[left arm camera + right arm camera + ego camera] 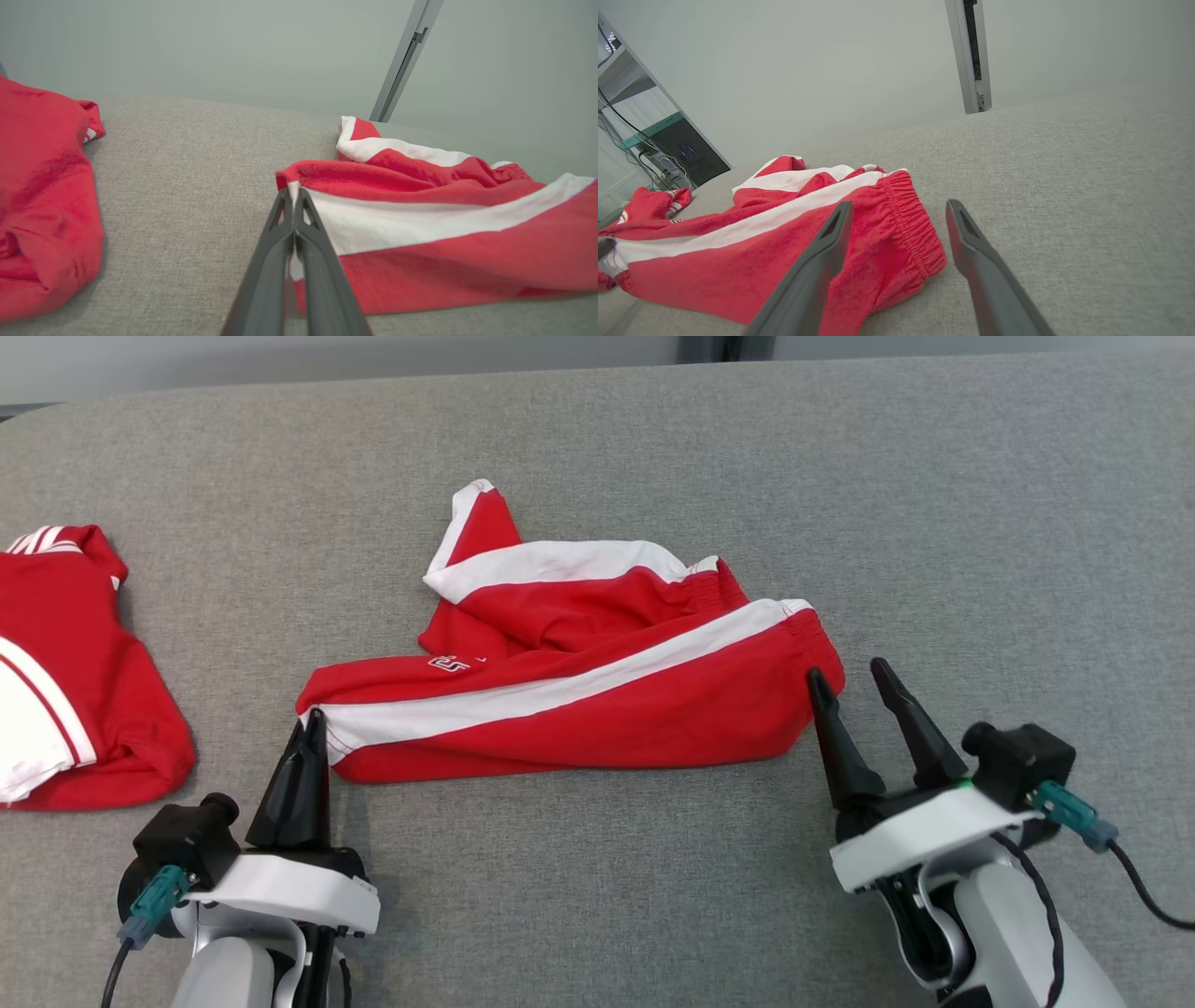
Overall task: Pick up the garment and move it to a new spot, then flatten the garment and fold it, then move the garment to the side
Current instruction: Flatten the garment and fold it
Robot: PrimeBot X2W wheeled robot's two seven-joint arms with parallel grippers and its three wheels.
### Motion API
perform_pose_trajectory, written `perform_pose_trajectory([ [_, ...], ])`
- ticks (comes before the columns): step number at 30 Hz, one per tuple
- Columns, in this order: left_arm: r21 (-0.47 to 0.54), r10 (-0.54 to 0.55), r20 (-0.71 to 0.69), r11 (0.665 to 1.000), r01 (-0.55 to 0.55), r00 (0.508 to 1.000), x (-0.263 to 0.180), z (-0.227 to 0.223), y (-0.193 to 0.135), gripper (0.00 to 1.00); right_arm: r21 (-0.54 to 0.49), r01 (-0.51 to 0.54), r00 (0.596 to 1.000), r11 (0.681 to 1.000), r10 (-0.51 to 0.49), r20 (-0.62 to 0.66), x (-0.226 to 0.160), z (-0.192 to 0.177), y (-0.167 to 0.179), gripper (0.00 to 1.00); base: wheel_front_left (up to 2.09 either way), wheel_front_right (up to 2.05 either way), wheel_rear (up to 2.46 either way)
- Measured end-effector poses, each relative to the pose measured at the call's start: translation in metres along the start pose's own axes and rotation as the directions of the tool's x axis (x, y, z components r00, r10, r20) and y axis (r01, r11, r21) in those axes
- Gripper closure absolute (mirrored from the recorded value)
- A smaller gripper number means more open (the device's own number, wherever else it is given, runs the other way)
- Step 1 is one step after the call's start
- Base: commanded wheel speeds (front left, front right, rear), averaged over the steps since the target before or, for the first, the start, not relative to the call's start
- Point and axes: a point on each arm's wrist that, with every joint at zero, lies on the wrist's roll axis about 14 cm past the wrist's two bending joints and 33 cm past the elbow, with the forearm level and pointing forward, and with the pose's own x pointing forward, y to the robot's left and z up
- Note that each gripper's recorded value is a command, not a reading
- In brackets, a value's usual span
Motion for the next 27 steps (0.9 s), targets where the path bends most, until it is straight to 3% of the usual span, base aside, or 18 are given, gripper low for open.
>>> perform_pose_trajectory([
  [6,0.003,0.001,-0.02,1.0,-0.001,1.0,-0.006,-0.006,0.0,1.0,0.033,-0.069,0.997,0.997,0.07,-0.025,0.024,0.001,0.017,0.0,0.0,0.0,0.0],
  [15,0.005,-0.032,-0.029,0.999,0.032,0.999,-0.01,-0.008,-0.011,1.0,0.039,-0.092,0.986,0.995,0.096,-0.134,0.048,0.01,0.01,0.0,0.0,0.0,0.0],
  [24,0.001,-0.031,-0.037,1.0,0.031,0.999,-0.014,-0.01,-0.013,1.0,0.118,-0.067,0.933,0.991,0.104,-0.344,0.048,-0.01,0.001,0.0,0.0,0.0,0.0],
  [27,0.001,-0.029,-0.041,1.0,0.029,0.999,-0.015,-0.012,-0.012,1.0,0.139,-0.063,0.926,0.988,0.11,-0.361,0.05,-0.011,0.0,0.13,0.0,0.0,0.0],
])
